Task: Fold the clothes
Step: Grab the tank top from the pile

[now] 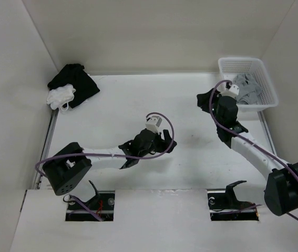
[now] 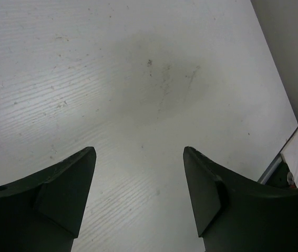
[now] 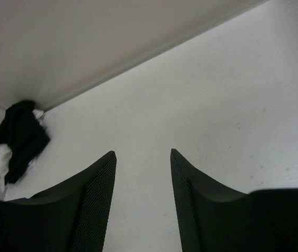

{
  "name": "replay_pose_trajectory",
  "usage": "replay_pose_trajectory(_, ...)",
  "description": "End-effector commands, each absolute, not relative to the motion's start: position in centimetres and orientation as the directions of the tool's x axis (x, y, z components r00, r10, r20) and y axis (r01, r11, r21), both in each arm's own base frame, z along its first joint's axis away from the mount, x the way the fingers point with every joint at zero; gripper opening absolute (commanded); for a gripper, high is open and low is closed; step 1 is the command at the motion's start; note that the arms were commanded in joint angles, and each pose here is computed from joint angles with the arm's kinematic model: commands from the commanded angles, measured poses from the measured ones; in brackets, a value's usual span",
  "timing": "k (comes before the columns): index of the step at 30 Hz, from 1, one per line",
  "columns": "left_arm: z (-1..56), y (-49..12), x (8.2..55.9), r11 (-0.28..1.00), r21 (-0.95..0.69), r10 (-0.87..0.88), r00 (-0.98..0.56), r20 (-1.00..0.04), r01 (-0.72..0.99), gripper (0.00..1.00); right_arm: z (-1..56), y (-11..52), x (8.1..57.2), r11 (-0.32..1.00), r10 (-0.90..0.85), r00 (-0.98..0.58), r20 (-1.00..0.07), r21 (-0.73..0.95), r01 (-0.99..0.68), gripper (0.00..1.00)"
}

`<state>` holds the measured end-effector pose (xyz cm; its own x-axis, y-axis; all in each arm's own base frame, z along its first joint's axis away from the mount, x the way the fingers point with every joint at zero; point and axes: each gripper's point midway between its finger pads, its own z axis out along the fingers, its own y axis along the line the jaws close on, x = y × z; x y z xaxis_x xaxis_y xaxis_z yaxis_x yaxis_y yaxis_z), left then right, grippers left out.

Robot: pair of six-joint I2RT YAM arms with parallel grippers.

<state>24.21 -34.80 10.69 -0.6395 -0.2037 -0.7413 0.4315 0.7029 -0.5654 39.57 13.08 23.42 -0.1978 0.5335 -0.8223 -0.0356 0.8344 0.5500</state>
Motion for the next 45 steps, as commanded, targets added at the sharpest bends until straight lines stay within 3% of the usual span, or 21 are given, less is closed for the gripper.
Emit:
replay_pose_trajectory(1,12.6,-36.7,24.2,0.636,-0.574,-0.198,-0.61,-0.767,0.516,0.67,26.0,8.6,42.3,0.852,0.523,-0.098,-0.847,0.518,0.077,0.37)
replay_pose_trajectory(2,12.0,-36.7,24.0,0.638,-0.573,-0.189,-0.617,-0.764,0.514,0.67,26.2,7.0,43.3,0.855,0.515,-0.081,-0.853,0.506,0.114,0.21)
replay_pose_trajectory(4,11.0,-36.9,23.7,0.64,-0.571,-0.173,-0.628,-0.759,0.513,0.66,26.3,4.2,45.0,0.847,0.515,-0.059,-0.855,0.498,0.185,0.05)
replay_pose_trajectory(8,10.4,-36.6,24.0,0.647,-0.568,-0.169,-0.631,-0.757,0.509,0.65,25.6,-2.6,48.9,0.822,0.493,-0.024,-0.87,0.456,0.34,0.02)
replay_pose_trajectory(9,10.4,-36.2,24.2,0.65,-0.566,-0.173,-0.626,-0.76,0.507,0.63,25.3,-4.7,49.7,0.81,0.482,-0.017,-0.876,0.439,0.388,0.05)
replay_pose_trajectory(12,10.8,-35.3,24.9,0.644,-0.571,-0.206,-0.604,-0.77,0.509,0.58,23.6,-11.5,52.4,0.752,0.467,-0.011,-0.884,0.391,0.531,0.34)
replay_pose_trajectory(16,10.7,-34.5,25.6,0.648,-0.575,-0.231,-0.591,-0.773,0.499,0.57,19.2,-15.9,56.0,0.727,0.473,-0.105,-0.875,0.32,0.608,0.53)
replay_pose_trajectory(31,11.0,-33.6,26.8,0.63,-0.603,-0.286,-0.575,-0.767,0.49,0.6,11.5,-21.4,64.2,0.719,0.483,-0.229,-0.845,0.233,0.654,0.61)
replay_pose_trajectory(34,10.7,-33.6,27.0,0.625,-0.612,-0.29,-0.584,-0.758,0.484,0.6,10.9,-21.6,64.8,0.711,0.501,-0.233,-0.833,0.243,0.659,0.5)
replay_pose_trajectory(36,10.6,-33.5,27.1,0.621,-0.621,-0.296,-0.59,-0.751,0.478,0.6,11.1,-21.5,65.5,0.719,0.492,-0.226,-0.841,0.246,0.65,0.35)
replay_pose_trajectory(38,10.5,-33.6,27.1,0.617,-0.626,-0.297,-0.595,-0.747,0.477,0.6,11.2,-21.5,65.9,0.719,0.495,-0.219,-0.841,0.254,0.647,0.29)
replay_pose_trajectory(40,10.5,-33.6,27.2,0.616,-0.626,-0.298,-0.594,-0.747,0.478,0.6,11.2,-21.3,66.2,0.723,0.502,-0.22,-0.836,0.267,0.637,0.16)
replay_pose_trajectory(44,10.5,-33.4,27.4,0.619,-0.629,-0.305,-0.593,-0.745,0.471,0.6,11.2,-21.7,65.7,0.721,0.504,-0.232,-0.832,0.258,0.643,0.0)
replay_pose_trajectory(45,10.5,-33.3,27.5,0.619,-0.63,-0.307,-0.594,-0.744,0.469,0.6,11.3,-21.6,65.5,0.722,0.505,-0.235,-0.83,0.258,0.642,0.0)
